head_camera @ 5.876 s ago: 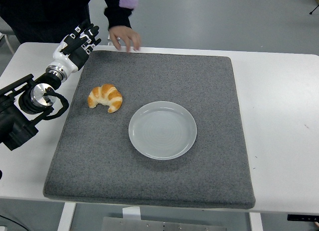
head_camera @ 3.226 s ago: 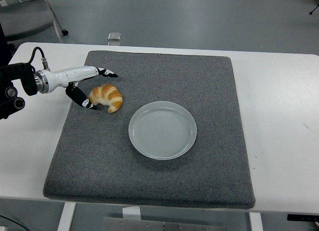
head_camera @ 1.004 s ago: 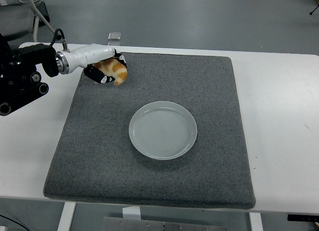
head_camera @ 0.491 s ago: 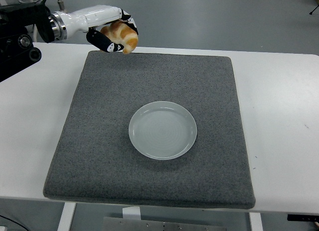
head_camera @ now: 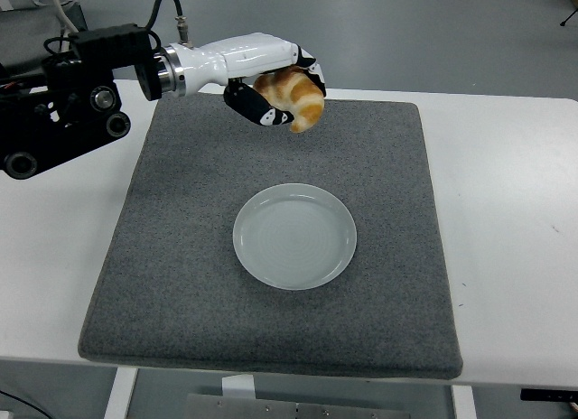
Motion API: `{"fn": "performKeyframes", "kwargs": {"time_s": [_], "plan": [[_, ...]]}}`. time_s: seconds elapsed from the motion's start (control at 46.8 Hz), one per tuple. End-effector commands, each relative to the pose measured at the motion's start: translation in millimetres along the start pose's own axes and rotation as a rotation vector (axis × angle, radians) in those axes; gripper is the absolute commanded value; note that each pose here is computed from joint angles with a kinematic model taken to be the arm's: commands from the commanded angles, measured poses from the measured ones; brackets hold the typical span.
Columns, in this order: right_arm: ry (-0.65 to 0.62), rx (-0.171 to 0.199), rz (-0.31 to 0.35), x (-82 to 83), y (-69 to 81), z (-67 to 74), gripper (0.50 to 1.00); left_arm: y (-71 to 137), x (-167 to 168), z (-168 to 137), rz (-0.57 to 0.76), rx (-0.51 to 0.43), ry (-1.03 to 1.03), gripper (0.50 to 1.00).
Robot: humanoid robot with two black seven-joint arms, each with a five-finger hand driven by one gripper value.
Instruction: Place the bread on the plate
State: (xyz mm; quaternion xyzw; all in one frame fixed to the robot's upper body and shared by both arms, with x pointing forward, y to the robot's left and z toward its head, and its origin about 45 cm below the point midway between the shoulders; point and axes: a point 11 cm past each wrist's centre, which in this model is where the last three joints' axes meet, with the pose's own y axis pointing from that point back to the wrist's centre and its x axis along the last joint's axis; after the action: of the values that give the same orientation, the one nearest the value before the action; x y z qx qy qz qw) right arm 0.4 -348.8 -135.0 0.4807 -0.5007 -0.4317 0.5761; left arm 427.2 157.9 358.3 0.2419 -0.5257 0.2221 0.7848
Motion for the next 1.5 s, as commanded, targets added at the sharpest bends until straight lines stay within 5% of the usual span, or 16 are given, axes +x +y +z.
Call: {"fn": "performKeyframes", "kwargs": {"time_s": [0.0,0.406,0.919,1.474], "plan": [[-0.001,0.0,0.0,-0.1,0.0,0.0,0.93,-9.3,-3.7,11.5,-0.013,-0.033,-0.002,0.5],[0.0,0.0,0.0,-0.1,0.0,0.0,0.932,-38.4,-68.3,40.3,-0.179,-0.119,-0.074,0.5],[-0.001,0.0,0.001,0.4,0.0,0.0,0.93,-22.9,-138.8,24.4,-0.338,-0.106,-0.164,0.5],[0.0,0.0,0.0,-0.1,0.0,0.0,0.93,-15.8,-155.7,16.7,-0.365,-0.09,-0.162,0.5]]}}
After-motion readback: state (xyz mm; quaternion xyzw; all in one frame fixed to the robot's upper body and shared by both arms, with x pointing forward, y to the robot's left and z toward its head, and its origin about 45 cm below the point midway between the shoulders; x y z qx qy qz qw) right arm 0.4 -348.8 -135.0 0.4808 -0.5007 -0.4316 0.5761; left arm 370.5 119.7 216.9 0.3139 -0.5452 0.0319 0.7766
